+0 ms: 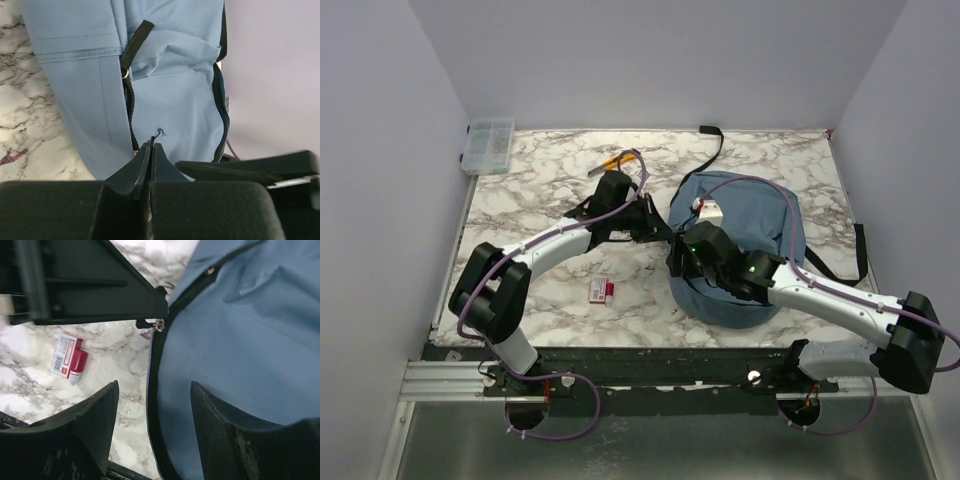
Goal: Pack the student bag
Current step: Zip the student bag at the center of the board.
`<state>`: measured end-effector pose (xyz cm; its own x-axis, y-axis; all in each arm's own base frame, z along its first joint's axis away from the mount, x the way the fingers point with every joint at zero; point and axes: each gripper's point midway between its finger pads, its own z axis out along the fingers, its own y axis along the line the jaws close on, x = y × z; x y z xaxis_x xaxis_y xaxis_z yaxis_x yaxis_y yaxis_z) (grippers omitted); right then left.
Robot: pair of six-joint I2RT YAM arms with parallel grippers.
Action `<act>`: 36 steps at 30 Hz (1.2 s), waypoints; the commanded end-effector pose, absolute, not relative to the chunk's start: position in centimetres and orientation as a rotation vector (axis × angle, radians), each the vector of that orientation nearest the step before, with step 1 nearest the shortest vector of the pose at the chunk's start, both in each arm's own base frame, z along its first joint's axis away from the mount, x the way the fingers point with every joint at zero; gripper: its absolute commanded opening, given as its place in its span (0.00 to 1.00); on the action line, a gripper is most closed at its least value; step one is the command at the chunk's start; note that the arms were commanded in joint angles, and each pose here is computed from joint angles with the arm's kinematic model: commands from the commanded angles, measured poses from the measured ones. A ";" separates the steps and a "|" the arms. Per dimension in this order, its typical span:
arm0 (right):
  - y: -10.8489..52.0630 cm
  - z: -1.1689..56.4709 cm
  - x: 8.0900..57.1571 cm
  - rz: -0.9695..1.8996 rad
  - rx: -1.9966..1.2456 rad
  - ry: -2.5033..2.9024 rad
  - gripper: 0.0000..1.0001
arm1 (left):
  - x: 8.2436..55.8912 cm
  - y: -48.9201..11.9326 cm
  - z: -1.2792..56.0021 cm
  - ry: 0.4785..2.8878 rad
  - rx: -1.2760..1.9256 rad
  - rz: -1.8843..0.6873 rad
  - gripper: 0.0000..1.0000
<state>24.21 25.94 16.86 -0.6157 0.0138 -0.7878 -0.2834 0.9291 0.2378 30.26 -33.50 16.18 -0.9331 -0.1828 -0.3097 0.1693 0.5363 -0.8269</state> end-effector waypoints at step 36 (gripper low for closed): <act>29.2 13.0 21.9 0.700 -0.209 2.239 0.28 | 38.5 -34.3 18.9 2.371 0.010 -1.190 0.49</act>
